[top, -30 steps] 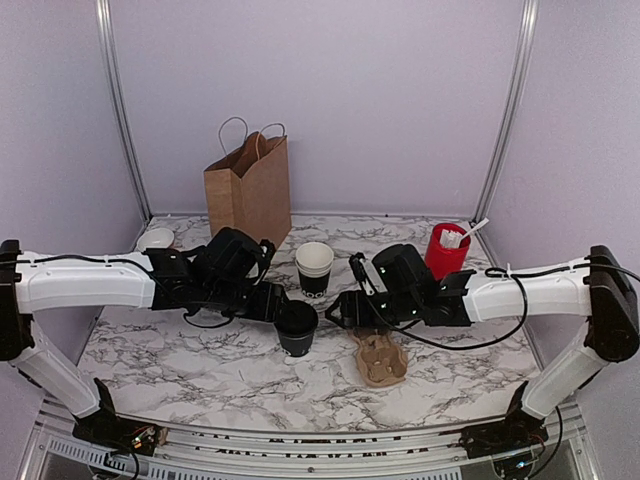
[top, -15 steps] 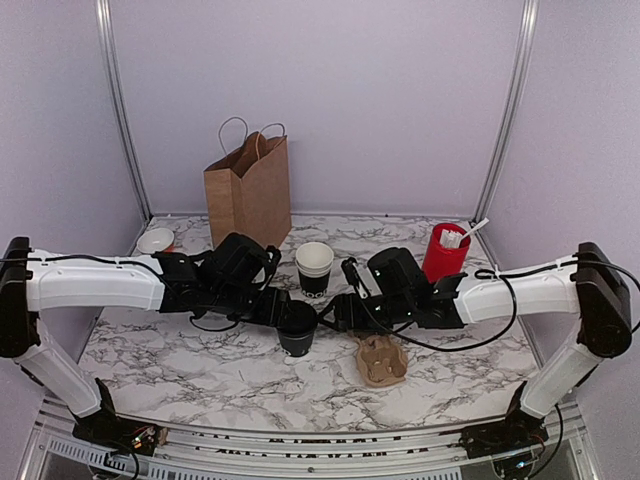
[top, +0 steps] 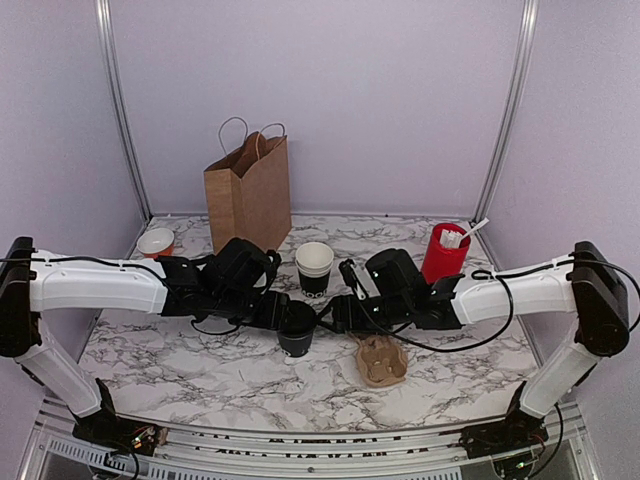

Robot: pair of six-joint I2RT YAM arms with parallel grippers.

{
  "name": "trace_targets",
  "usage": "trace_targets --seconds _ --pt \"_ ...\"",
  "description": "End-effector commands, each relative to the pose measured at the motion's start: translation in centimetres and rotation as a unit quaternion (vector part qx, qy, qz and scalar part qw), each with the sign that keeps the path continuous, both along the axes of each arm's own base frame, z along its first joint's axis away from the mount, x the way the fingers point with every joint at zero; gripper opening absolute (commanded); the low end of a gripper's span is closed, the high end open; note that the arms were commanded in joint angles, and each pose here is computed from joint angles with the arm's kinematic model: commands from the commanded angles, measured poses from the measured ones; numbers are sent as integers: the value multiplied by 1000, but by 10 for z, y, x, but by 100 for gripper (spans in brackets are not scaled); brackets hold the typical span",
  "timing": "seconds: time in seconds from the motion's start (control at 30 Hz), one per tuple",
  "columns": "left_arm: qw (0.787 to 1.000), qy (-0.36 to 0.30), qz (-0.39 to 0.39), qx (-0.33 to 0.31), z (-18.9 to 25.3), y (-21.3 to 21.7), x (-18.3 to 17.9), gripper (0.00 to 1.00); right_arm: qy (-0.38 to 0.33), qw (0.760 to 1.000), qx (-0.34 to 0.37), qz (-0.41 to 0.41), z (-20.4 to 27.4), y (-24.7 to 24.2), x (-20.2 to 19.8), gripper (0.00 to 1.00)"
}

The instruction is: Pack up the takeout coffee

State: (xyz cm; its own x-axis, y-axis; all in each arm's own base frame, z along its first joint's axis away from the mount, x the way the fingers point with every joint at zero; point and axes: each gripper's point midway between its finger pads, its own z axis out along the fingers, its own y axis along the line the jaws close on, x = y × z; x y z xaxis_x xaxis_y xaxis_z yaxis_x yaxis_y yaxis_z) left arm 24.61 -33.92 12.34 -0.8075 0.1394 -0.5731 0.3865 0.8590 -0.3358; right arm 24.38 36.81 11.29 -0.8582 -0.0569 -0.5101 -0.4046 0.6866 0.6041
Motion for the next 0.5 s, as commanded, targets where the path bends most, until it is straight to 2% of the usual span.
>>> trace_targets --seconds 0.0,0.13,0.47 --pt "1000 10 -5 13 -15 -1 -6 63 -3 1000 -6 4 -2 9 0 64" --pt "1000 11 -5 14 -17 -2 -6 63 -1 1000 -27 3 -12 9 -3 64" --pt "1000 15 4 18 -22 3 -7 63 2 990 -142 -12 -50 -12 -12 63"
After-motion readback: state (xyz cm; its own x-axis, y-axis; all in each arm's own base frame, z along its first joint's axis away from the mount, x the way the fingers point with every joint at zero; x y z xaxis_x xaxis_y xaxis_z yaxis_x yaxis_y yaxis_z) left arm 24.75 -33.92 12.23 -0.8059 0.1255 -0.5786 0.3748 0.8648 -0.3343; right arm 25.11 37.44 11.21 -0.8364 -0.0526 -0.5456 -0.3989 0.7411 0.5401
